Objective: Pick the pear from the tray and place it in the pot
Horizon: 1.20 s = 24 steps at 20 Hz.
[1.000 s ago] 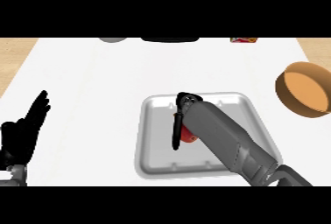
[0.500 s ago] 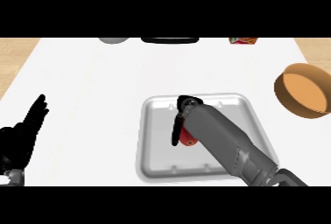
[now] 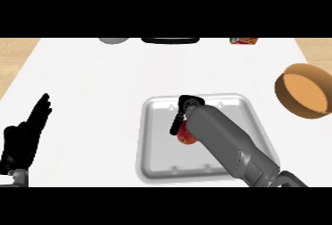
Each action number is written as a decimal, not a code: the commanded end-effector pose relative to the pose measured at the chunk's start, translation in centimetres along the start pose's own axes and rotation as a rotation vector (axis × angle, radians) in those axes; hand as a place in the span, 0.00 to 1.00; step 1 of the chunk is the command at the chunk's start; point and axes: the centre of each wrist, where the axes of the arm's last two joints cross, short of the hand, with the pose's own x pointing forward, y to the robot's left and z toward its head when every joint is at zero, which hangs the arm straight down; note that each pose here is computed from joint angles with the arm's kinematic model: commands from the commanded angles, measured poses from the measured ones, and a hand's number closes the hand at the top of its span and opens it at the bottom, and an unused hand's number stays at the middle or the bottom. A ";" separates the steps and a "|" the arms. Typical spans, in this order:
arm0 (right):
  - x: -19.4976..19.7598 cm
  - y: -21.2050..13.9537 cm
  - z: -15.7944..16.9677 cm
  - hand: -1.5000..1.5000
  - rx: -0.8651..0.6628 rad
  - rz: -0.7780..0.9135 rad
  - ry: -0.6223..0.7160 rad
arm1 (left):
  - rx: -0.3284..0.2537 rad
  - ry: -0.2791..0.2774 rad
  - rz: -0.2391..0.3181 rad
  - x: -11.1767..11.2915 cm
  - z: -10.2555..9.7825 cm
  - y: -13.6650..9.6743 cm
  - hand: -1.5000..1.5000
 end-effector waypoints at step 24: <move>-14.9 -9.9 18.7 1.00 -1.267 -0.230 -0.063 | 0.035 0.023 -0.005 -1.8 1.5 1.3 0.50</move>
